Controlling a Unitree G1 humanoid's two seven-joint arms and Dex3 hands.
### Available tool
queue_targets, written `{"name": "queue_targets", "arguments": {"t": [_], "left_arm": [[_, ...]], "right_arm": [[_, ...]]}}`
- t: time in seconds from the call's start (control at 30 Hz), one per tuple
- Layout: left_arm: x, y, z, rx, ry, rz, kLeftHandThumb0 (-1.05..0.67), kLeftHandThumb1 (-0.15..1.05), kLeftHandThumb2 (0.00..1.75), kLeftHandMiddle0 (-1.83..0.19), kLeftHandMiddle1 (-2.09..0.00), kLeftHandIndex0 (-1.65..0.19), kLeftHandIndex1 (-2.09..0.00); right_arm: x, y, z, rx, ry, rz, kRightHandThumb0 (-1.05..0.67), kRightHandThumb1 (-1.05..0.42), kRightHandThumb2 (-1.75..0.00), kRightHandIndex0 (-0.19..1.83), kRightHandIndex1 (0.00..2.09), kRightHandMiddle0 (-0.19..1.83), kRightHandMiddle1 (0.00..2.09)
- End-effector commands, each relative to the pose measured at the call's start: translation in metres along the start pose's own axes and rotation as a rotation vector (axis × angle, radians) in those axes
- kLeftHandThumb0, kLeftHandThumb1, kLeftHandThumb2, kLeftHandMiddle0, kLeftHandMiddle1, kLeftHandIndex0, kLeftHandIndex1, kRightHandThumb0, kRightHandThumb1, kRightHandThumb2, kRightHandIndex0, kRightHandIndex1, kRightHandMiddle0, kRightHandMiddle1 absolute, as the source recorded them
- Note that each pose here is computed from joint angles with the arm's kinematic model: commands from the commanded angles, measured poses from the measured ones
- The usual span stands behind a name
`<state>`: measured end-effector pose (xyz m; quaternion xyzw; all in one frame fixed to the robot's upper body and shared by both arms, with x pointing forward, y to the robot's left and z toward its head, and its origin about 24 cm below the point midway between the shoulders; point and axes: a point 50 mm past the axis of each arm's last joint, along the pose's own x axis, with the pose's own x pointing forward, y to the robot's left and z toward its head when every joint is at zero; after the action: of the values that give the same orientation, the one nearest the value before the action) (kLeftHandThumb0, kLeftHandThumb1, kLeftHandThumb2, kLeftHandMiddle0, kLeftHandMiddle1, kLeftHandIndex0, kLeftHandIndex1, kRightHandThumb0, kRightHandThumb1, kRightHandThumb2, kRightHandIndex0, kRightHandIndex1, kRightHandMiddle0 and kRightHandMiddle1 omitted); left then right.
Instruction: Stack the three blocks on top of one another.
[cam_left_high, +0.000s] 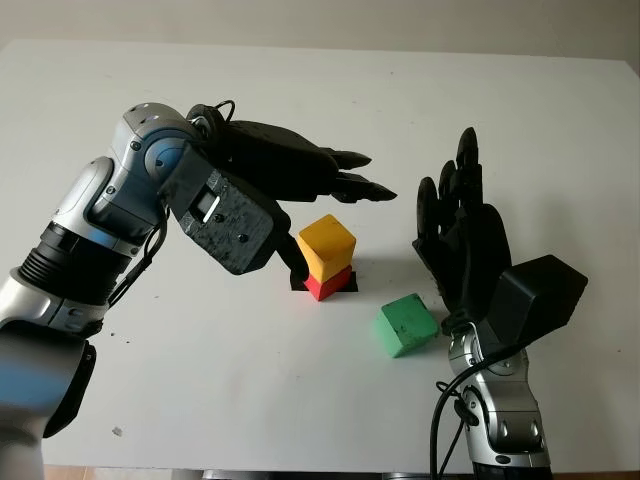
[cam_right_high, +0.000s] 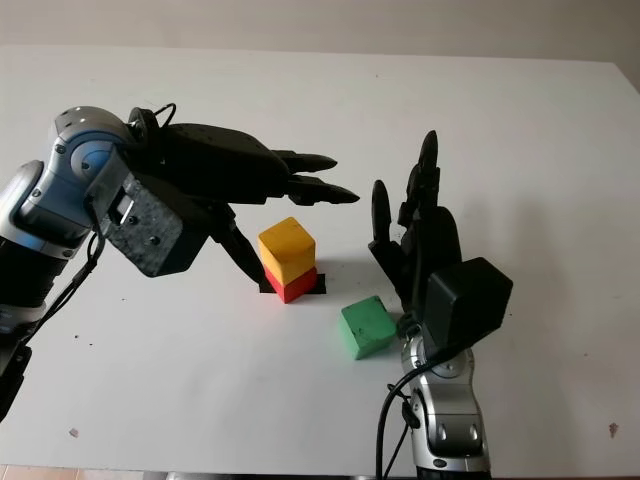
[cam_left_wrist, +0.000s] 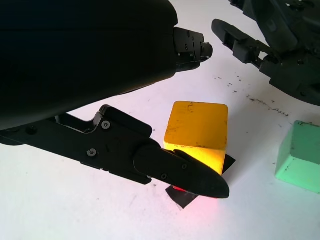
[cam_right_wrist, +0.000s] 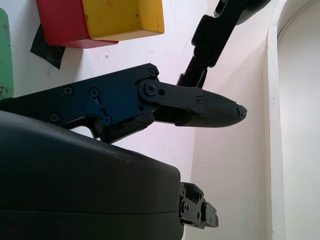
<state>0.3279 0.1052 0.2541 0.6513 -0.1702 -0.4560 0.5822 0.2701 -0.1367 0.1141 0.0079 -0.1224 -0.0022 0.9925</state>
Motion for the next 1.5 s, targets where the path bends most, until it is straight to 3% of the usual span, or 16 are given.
{"name": "queue_targets", "arguments": {"t": [0.0,0.1,0.2,0.23,0.33,0.47,0.67,0.77,1.0,1.23,1.47], "left_arm": [[-0.013,0.003,-0.007,-0.032,0.024,0.041,-0.76,0.93,0.04,0.19,0.0,0.15,-0.02],[-0.034,0.007,-0.024,-0.175,0.064,0.14,-0.87,0.96,0.06,0.19,0.0,0.19,-0.01],[-0.06,0.004,-0.046,-0.407,0.071,0.327,-0.97,1.04,0.3,0.19,0.0,0.19,0.0],[-0.066,0.001,-0.049,-0.446,0.072,0.385,-0.98,1.04,0.49,0.19,0.0,0.19,0.0],[-0.086,-0.016,-0.059,-0.577,0.074,0.626,-0.94,1.05,0.65,0.19,0.0,0.19,0.0],[-0.098,-0.055,-0.06,-0.791,0.039,0.944,-0.81,1.05,0.65,0.19,0.0,0.19,0.0],[-0.099,-0.104,-0.057,-1.063,0.028,1.143,-0.74,1.05,0.62,0.19,0.0,0.19,0.0],[-0.094,-0.131,-0.053,-1.194,0.081,1.134,-0.77,1.05,0.57,0.18,-0.03,0.17,-0.03],[-0.082,-0.166,-0.036,-1.269,0.15,1.12,-0.78,1.05,0.65,0.19,-0.01,0.19,-0.02],[-0.075,-0.182,-0.015,-1.307,0.149,1.177,-0.81,1.05,0.64,0.19,0.0,0.19,0.0],[-0.067,-0.185,-0.005,-1.336,0.129,1.229,-0.85,1.05,0.61,0.19,0.0,0.19,0.0]], "right_arm": [[-0.002,-0.002,0.001,-0.007,-0.005,0.0,-0.75,-1.05,-0.57,-0.19,0.0,-0.19,0.02],[-0.002,-0.004,0.002,-0.013,-0.006,0.008,-0.75,-1.05,-0.57,-0.19,0.0,-0.19,0.01],[-0.001,-0.01,0.007,-0.05,-0.042,0.029,-0.73,-1.05,-0.56,-0.19,0.0,-0.19,0.03],[-0.001,-0.012,0.01,-0.066,-0.058,0.04,-0.69,-1.05,-0.56,-0.19,0.0,-0.19,0.03],[0.001,-0.024,0.02,-0.172,-0.082,0.076,-0.71,-1.05,-0.51,-0.18,0.01,-0.17,0.04],[0.005,-0.047,0.04,-0.249,-0.126,0.165,-0.72,-1.05,-0.31,-0.19,0.01,-0.16,0.05],[0.001,-0.074,0.074,-0.512,-0.137,0.244,-0.73,-0.99,-0.07,-0.1,0.07,-0.03,0.1],[-0.003,-0.08,0.09,-0.7,-0.142,0.279,-0.76,-0.97,-0.06,-0.04,0.09,0.05,0.12],[-0.015,-0.082,0.109,-1.067,-0.081,0.388,-0.64,-0.82,-0.03,-0.02,0.06,0.21,0.1],[-0.02,-0.084,0.112,-1.253,-0.011,0.57,-0.65,-0.79,-0.04,-0.03,0.06,0.27,0.08],[-0.024,-0.076,0.103,-1.31,0.035,0.65,-0.63,-0.75,-0.05,-0.02,0.06,0.29,0.07]]}}
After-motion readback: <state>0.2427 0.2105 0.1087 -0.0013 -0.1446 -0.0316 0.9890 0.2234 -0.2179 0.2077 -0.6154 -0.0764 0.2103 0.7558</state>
